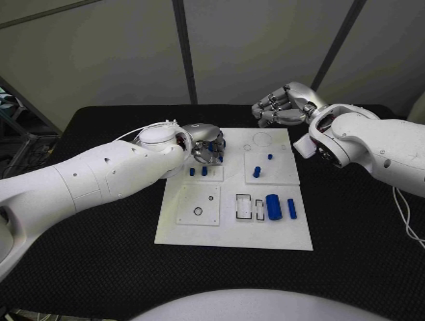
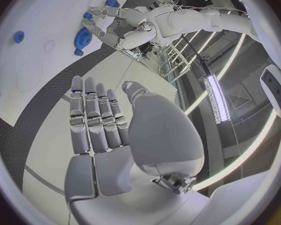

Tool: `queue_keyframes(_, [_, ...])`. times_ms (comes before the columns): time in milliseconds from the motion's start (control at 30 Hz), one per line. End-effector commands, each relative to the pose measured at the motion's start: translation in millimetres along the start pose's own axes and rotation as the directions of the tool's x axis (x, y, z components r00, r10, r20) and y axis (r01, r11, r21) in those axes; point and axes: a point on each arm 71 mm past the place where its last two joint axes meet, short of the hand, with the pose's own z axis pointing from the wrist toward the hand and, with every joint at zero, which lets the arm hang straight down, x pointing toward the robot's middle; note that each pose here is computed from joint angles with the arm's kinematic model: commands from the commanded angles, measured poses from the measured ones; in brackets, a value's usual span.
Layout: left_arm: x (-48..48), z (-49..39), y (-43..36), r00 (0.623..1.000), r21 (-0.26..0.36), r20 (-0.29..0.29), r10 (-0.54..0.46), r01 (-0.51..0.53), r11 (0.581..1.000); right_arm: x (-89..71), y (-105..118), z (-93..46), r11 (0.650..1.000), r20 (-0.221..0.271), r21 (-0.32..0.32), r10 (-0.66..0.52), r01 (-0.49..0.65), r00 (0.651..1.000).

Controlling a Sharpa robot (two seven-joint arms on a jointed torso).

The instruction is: Assemble the parts on the task board

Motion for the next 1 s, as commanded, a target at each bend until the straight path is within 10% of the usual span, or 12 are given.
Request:
queue_keyframes(33, [1.9, 0.6, -1.5, 1.0, 0.004, -0.012, -0.005, 0.005, 1.0, 0.2, 2.0, 0.6, 1.0, 0.001, -0.008, -0.002, 0.002, 1.0])
queue_keyframes(1000, [2.3, 1.7, -5.6, 1.0, 0.015, -0.012, -0.02, 0.02, 1.0, 0.9, 2.1, 0.9, 1.0, -0.004, -0.007, -0.002, 0.002, 1.0])
